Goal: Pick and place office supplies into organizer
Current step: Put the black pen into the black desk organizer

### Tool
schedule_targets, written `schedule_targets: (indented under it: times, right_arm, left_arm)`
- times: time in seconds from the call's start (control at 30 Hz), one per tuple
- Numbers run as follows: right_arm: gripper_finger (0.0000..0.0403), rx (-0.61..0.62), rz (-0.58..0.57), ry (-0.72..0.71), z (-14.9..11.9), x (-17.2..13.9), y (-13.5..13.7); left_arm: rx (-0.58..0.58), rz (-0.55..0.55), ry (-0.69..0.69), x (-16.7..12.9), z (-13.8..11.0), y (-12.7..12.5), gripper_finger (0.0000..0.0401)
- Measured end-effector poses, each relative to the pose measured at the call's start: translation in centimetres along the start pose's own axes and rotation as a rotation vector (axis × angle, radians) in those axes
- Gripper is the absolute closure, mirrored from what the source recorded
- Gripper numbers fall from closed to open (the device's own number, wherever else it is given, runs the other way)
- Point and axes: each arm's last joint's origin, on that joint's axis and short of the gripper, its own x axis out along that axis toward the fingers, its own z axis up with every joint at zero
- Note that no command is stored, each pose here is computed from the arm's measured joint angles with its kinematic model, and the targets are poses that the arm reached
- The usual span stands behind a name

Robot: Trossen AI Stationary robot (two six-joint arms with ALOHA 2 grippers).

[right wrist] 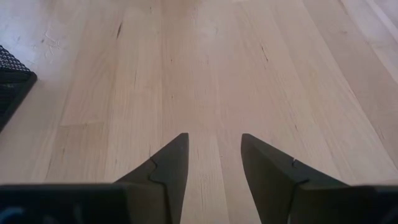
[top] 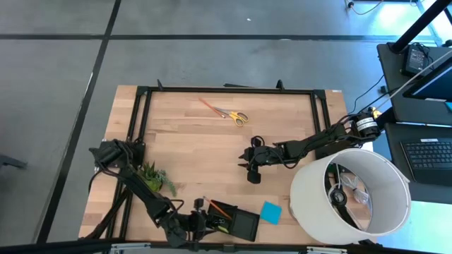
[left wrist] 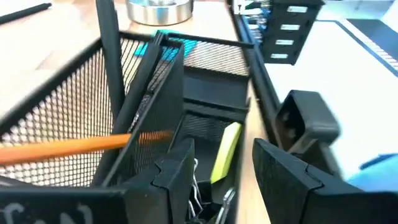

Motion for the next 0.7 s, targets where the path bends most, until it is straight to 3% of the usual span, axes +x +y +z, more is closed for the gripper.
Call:
schedule_targets:
  times: [0.4, 0.63, 0.7]
  right_arm:
    - [0.0254, 0.004, 0.0, 0.0, 0.0, 0.0, 0.0]
    - [0.0254, 0.004, 0.0, 0.0, 0.0, 0.0, 0.0]
    - [0.0254, 0.003, 0.0, 0.0, 0.0, 0.0, 0.0]
  left_arm:
    - [0.12, -0.079, 0.199, -4.9, 2.1, 0.4, 0.0244]
    - [0.092, -0.056, 0.233, -8.5, 5.2, 2.1, 0.0244]
    - [0.129, -0.018, 0.215, -9.4, 6.0, 2.9, 0.0244]
